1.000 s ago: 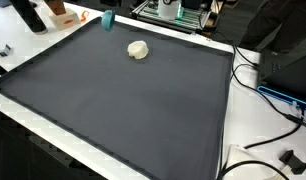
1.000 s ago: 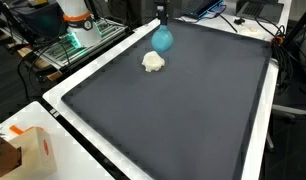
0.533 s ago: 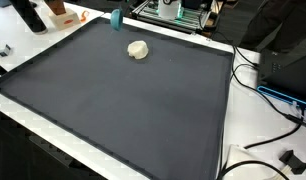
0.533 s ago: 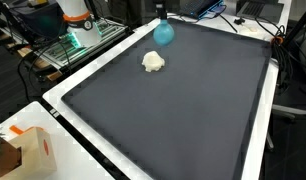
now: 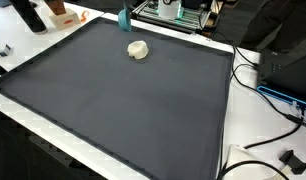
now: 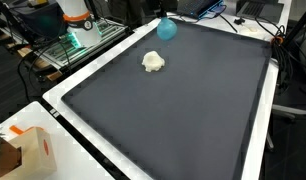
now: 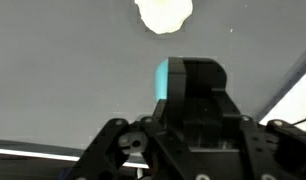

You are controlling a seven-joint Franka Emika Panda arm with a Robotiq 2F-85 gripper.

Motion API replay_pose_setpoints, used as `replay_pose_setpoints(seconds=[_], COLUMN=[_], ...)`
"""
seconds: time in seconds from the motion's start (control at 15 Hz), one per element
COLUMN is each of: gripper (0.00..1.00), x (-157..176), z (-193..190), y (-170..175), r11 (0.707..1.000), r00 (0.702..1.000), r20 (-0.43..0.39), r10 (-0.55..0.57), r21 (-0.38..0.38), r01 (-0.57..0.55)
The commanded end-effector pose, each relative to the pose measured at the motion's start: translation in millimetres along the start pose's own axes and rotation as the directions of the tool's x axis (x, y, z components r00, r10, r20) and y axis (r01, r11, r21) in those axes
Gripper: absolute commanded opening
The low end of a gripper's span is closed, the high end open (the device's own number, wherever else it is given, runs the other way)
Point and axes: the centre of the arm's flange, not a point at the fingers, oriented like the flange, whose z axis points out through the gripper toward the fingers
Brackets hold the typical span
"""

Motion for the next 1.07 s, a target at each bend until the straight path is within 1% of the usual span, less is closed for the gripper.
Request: replay_pose_setpoints(seconds=[0.0,0.33,0.6,0.8,1.0], gripper=[0.25,0.25,0.25,0.25,0.25], x=[-29,-58,-83,-99,-111], z=[5,23,36,44,54], y=[14,32,44,50,56], r11=[0.993,0.972,0.956,0.944,0.93], r00=[0.994,0.977,0.958,0.946,0.941], r20=[-0.107,-0.213,-0.287,-0.323,-0.333], r10=[-0.03,-0.024,-0.013,0.011,0.063], r21=[0.113,0.225,0.278,0.317,0.362], r01=[0.042,0.073,0.096,0.097,0.066])
